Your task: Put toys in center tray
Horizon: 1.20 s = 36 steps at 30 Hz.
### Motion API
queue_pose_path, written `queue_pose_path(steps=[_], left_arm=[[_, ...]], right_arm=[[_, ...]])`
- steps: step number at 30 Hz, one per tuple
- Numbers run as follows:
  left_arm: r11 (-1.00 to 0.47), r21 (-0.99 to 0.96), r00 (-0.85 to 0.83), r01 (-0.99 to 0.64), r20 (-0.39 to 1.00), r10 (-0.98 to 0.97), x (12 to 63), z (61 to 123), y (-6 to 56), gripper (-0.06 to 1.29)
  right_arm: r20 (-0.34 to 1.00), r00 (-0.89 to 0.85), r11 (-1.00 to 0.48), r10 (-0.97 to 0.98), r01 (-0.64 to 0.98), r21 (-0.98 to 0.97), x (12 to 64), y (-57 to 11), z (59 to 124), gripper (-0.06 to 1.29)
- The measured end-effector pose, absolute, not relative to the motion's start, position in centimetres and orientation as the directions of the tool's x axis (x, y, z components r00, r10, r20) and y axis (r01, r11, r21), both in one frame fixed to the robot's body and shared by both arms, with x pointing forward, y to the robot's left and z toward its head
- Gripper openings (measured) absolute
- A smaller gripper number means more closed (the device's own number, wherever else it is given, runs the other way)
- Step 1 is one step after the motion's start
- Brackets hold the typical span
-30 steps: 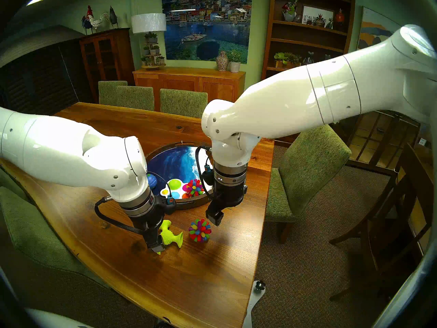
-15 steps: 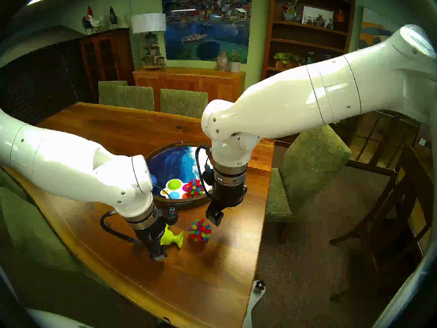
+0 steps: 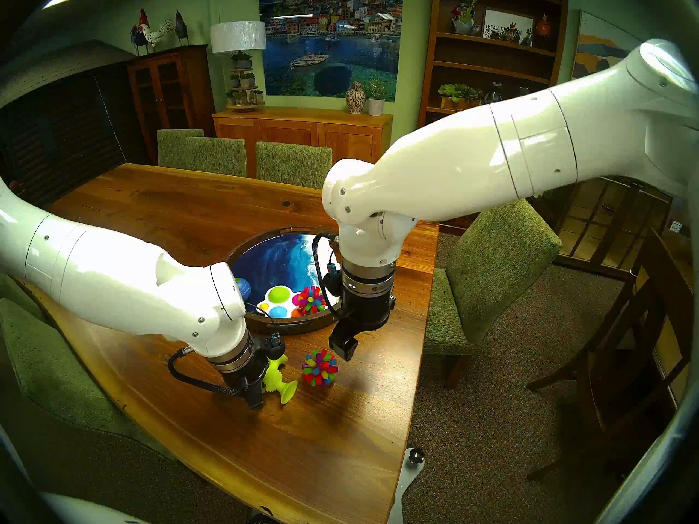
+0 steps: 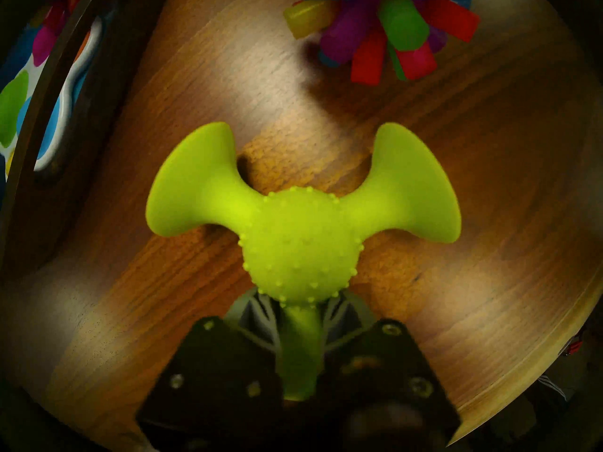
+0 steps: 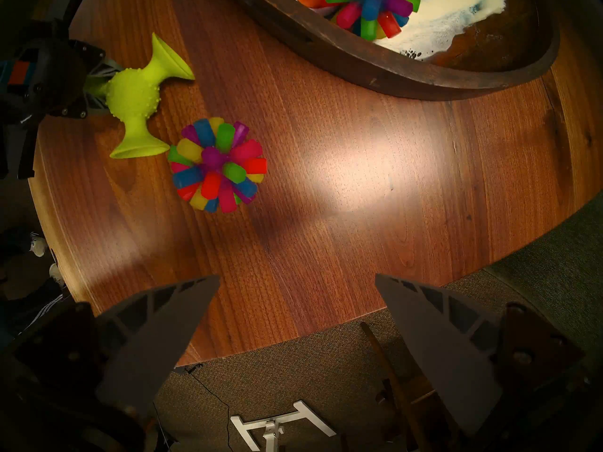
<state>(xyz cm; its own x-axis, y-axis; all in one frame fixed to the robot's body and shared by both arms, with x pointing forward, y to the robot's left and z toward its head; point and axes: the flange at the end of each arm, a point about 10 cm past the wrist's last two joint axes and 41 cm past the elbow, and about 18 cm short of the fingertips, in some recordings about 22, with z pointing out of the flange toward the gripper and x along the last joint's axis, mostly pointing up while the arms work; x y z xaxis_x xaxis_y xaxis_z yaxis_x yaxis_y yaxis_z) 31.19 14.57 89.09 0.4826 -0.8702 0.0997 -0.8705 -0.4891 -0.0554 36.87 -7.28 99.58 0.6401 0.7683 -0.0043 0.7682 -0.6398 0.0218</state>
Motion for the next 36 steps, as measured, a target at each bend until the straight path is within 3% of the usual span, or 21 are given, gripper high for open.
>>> queue_pose_path(steps=[12,21,36], left_arm=[[-0.518,-0.063,0.507,-0.853,0.133,-0.852,32.5,93.8,15.5,0.08],[-0.591,-0.092,0.571,-0.801,0.178,-0.801,36.9,97.2,16.8,0.08],[-0.675,-0.147,0.648,-0.723,0.193,-0.737,44.0,97.4,17.9,0.08]], right_arm=[[-0.004,0.64,-0.64,0.768,0.768,0.022,36.9,-7.3,99.6,1.24],[-0.004,0.64,-0.64,0.768,0.768,0.022,36.9,-7.3,99.6,1.24],[-0.004,0.64,-0.64,0.768,0.768,0.022,36.9,-7.3,99.6,1.24]])
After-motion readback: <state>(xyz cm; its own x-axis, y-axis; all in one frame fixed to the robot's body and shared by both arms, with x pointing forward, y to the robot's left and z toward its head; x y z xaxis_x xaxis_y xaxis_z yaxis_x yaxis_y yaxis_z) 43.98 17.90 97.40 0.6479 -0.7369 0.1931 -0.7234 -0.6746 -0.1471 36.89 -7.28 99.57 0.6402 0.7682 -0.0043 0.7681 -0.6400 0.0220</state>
